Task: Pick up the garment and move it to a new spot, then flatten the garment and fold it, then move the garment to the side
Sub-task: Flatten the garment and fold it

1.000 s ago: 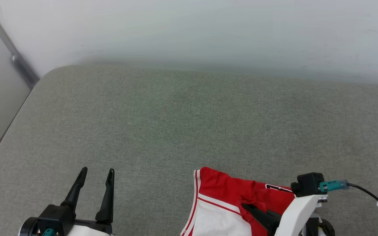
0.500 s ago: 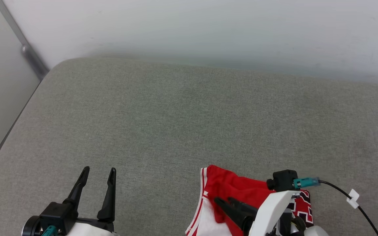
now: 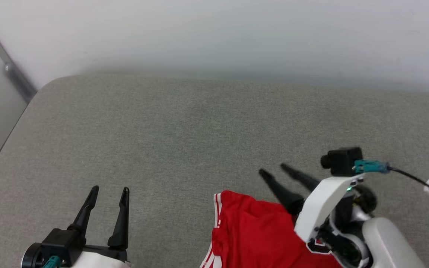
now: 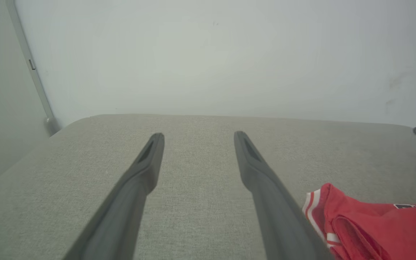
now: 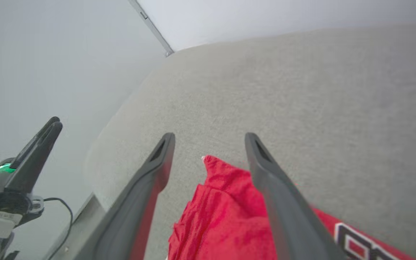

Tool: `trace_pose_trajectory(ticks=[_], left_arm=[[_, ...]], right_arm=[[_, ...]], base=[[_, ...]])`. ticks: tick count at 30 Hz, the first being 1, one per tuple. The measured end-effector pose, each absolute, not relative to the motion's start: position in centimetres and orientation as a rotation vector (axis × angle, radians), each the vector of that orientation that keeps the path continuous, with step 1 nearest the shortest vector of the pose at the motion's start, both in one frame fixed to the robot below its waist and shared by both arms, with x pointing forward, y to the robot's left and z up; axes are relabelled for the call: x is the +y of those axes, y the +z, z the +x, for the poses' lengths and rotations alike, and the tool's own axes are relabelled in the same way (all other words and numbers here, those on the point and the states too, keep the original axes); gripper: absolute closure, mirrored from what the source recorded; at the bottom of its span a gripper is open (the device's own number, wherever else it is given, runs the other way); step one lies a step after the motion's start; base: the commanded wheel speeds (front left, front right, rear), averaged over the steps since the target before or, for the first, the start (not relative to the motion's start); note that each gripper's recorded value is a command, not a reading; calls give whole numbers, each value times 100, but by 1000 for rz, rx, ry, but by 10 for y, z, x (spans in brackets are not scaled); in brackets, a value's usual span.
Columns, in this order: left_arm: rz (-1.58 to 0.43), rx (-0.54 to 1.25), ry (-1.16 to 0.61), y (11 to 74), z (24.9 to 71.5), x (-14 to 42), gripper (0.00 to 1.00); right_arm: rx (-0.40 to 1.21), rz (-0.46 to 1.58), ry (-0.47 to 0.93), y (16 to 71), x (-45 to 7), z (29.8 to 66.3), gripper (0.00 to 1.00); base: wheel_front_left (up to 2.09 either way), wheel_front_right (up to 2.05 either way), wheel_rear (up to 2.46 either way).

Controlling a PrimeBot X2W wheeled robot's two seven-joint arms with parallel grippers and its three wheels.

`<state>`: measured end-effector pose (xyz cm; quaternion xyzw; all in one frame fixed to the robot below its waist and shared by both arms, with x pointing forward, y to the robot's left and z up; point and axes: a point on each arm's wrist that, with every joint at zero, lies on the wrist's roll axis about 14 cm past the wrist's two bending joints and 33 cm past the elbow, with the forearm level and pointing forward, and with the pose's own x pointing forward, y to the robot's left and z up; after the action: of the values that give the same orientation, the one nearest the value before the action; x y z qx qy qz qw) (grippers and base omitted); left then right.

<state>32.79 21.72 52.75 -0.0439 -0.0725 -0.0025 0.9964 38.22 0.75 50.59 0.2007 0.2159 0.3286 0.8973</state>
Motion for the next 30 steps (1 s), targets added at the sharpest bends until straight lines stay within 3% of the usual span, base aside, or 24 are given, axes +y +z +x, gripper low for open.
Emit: trace_pose_trajectory(ticks=[4, 11, 20, 30], left_arm=[[-93, -158, -27, 531, 334, 210, 0], [-107, -174, -59, 536, 343, 198, 0], [-133, -203, -68, 545, 349, 191, 0], [-141, -215, -73, 549, 346, 187, 0]], right_arm=[[219, 91, 583, 539, -44, 412, 0], [-57, -134, 389, 582, -121, 429, 0], [-188, -46, 204, 580, -174, 402, 0], [-218, 27, 166, 567, -173, 382, 0]], base=[[0, 0, 0], [0, 0, 0], [0, 0, 0], [0, 0, 0]])
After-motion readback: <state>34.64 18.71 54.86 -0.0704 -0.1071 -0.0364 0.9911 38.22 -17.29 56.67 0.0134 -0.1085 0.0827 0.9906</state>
